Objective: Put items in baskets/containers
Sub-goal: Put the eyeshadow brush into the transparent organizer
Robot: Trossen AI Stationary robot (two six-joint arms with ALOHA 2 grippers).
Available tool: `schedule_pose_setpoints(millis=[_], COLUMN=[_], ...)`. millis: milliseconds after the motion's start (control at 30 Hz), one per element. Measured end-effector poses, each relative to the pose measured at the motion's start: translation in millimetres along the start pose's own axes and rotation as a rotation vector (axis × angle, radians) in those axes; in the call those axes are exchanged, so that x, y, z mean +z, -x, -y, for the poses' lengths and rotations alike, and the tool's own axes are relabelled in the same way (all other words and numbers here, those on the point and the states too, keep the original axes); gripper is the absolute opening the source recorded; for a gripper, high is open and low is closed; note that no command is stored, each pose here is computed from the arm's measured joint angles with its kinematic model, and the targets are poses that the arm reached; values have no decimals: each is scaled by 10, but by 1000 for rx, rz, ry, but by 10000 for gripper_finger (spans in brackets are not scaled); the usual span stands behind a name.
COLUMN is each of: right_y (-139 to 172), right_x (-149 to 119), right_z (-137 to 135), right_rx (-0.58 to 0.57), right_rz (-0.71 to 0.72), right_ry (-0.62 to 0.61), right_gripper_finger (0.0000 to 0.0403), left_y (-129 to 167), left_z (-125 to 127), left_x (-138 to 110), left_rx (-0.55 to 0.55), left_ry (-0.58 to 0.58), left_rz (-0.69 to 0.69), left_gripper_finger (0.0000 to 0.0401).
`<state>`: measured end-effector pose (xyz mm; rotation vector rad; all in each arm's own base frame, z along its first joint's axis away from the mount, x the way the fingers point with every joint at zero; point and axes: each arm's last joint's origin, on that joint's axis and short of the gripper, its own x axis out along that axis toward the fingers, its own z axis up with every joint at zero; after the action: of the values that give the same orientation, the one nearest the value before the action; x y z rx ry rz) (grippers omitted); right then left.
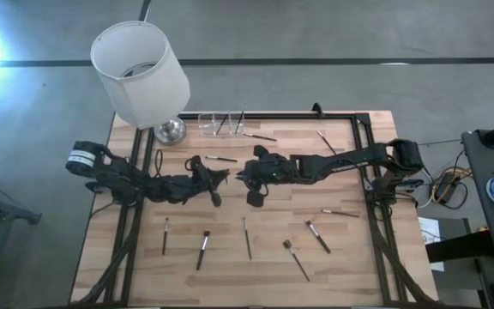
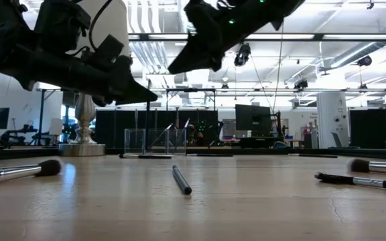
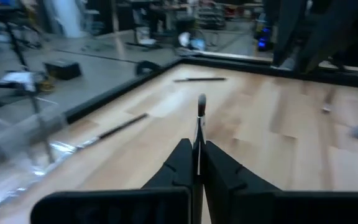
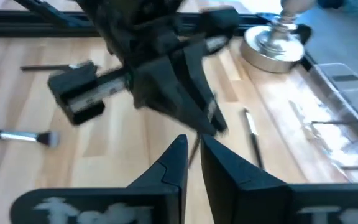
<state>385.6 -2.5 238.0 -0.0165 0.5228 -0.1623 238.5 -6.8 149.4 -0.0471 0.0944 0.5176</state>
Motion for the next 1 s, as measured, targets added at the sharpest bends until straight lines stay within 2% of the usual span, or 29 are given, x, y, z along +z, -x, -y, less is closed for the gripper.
schedule_pose_setpoints(millis=[133,333,500,633,867,1000], right_y=[150,392,552,616,620,624], right_x=[-133,-410,-569,-623,-616,-604], right_z=[22,57,92,105,105,106], right_rx=[-29,-31,-30,-28,-28,-29], right_rz=[43,204,273,287,310,324], right_ry=[-6,-36,-53,-68,-64,-58], right_gripper_finger=[44,13,9,9,9,8], left_y=[21,54,20,-2,-56,-87], left_z=[-89,-405,-610,-706,-940,-1073], left_x=[25,106,128,150,163,112], left_rx=[84,232,283,328,368,425], left_ry=[-42,-35,-63,-101,-102,-101], left_rz=[62,207,239,249,265,250], left_gripper_finger=[12,12,12,12,12,12])
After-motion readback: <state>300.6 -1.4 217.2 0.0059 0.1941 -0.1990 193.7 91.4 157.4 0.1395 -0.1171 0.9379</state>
